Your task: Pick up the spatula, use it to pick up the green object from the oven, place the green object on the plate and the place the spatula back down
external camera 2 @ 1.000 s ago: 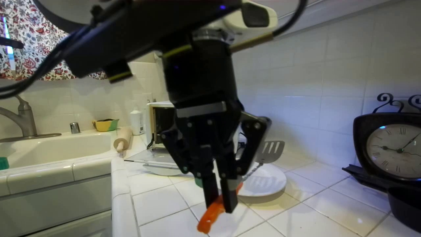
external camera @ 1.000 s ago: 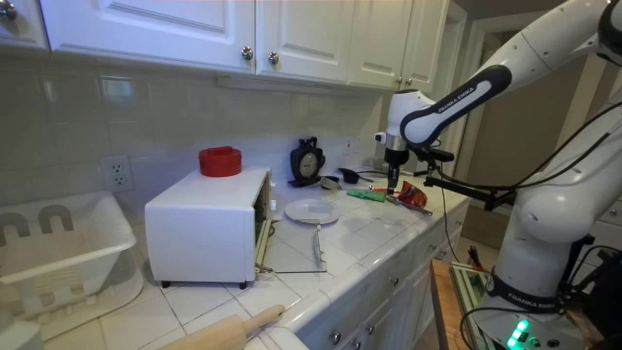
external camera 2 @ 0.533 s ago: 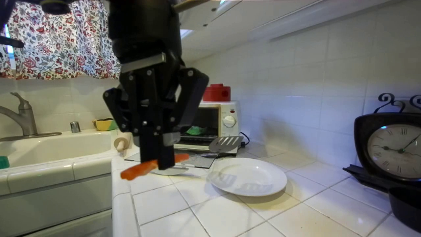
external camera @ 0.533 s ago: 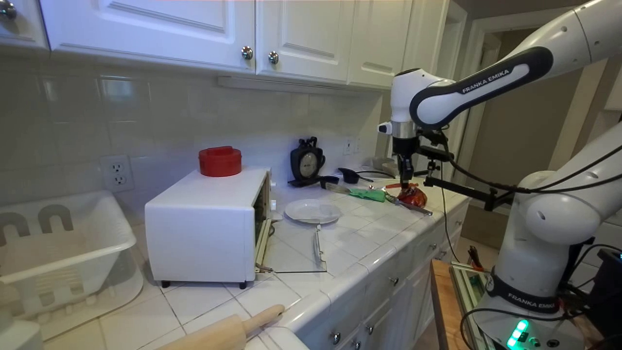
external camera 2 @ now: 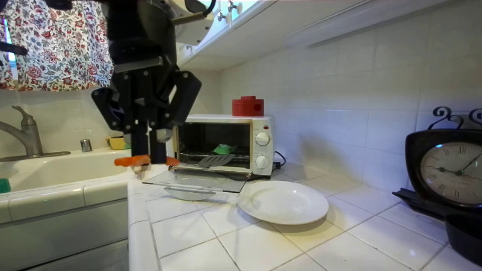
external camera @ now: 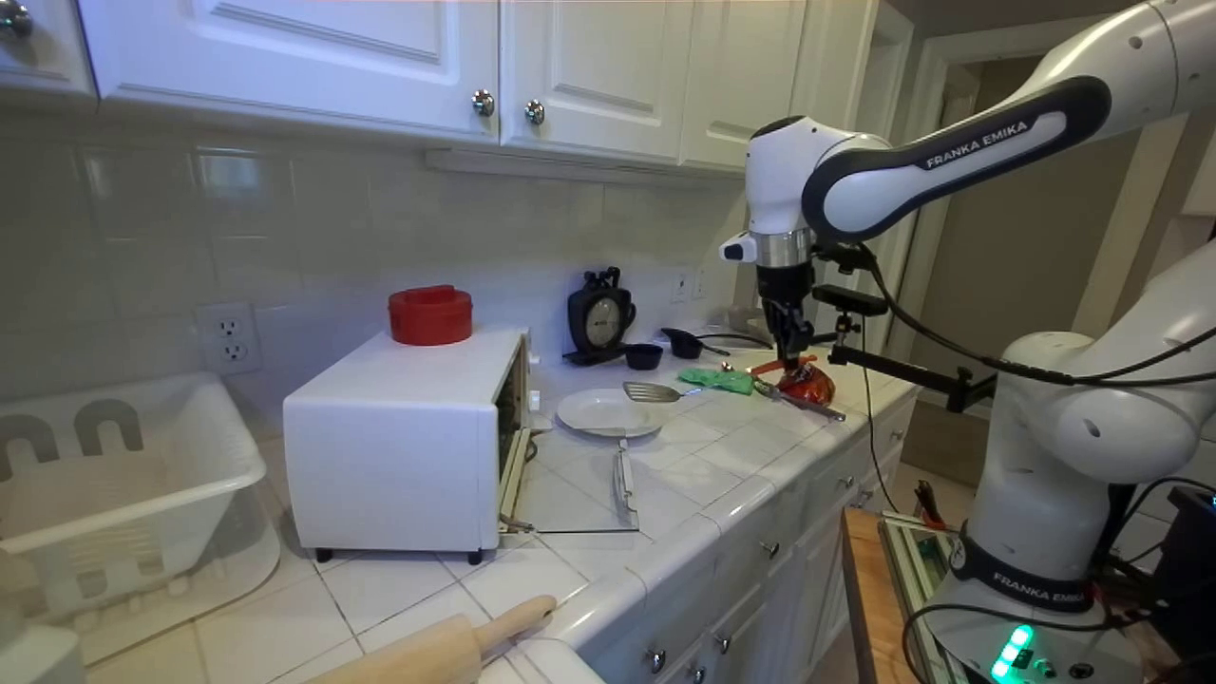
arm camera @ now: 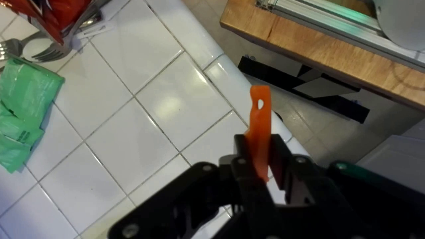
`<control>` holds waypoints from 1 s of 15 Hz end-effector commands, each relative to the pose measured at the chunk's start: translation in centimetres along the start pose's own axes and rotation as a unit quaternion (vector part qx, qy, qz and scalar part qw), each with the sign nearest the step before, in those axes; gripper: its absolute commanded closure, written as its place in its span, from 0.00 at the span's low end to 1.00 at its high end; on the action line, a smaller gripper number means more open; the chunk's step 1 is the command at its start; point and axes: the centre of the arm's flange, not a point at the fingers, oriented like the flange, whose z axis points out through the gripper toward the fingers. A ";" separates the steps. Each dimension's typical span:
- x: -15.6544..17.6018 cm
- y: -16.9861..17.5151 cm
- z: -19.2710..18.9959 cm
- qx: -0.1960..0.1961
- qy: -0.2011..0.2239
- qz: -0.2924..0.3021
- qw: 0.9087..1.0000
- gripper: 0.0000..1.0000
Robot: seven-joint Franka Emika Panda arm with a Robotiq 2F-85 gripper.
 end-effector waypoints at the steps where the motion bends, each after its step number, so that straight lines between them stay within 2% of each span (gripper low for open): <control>1: 3.7 0.2 -1.6 -0.010 -0.003 -0.039 0.999 0.95; 4: 6.9 0.5 -2.6 -0.019 0.005 -0.045 0.999 0.95; 10: 13.5 0.6 -2.5 -0.019 -0.015 -0.060 0.998 0.95; 15: 17.5 -0.7 -2.4 0.003 -0.013 -0.026 1.000 0.95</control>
